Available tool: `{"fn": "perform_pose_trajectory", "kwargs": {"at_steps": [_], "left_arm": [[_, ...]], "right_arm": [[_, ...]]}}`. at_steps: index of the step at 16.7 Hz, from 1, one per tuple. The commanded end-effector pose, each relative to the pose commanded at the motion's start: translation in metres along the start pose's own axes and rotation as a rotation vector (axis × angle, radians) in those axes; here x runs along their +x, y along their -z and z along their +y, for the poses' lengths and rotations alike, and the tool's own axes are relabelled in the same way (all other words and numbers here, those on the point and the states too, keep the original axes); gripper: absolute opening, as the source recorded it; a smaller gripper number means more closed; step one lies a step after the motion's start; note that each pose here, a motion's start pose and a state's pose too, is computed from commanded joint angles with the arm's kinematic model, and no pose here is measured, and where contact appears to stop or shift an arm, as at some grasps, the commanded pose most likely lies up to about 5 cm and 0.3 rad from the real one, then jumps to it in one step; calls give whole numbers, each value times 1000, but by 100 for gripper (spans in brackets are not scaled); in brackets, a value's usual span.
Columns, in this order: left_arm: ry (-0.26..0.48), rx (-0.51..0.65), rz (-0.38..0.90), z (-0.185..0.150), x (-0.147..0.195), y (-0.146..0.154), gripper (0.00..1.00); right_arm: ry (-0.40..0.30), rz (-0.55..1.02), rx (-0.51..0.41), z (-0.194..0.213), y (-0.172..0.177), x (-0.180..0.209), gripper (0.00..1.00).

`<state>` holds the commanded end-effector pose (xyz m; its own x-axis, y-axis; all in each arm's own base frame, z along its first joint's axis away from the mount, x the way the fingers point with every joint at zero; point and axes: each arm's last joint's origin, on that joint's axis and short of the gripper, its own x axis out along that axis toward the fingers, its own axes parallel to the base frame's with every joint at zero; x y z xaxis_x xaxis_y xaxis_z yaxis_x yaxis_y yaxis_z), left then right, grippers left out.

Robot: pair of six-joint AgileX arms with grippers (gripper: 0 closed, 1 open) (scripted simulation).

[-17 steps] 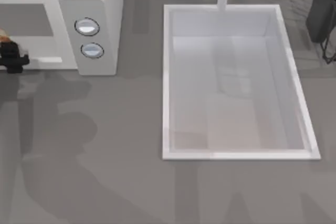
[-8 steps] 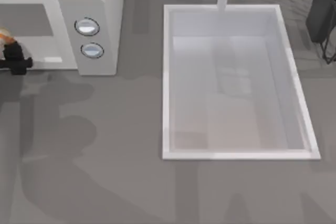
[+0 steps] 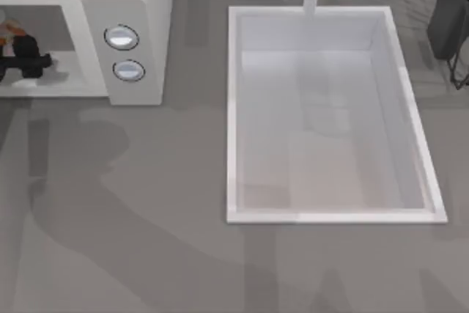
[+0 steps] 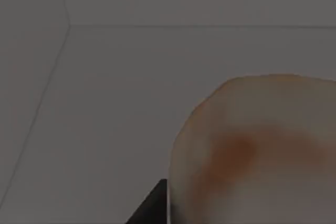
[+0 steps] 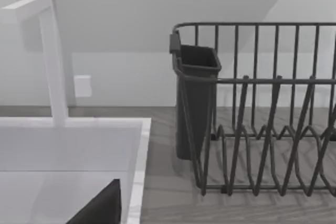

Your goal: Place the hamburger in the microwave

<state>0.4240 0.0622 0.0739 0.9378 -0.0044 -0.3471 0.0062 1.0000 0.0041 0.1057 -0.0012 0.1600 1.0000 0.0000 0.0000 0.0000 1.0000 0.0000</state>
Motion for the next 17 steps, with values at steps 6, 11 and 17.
{"fn": "perform_pose_trajectory", "kwargs": {"at_steps": [6, 11, 17], "left_arm": [[12, 5, -22, -5, 68, -21, 0], [14, 1, -5, -8, 89, -20, 0], [14, 1, -5, -8, 89, -20, 23]], "right_arm": [[0, 0, 0, 0, 0, 0, 100], [0, 0, 0, 0, 0, 0, 100], [0, 0, 0, 0, 0, 0, 100]]}}
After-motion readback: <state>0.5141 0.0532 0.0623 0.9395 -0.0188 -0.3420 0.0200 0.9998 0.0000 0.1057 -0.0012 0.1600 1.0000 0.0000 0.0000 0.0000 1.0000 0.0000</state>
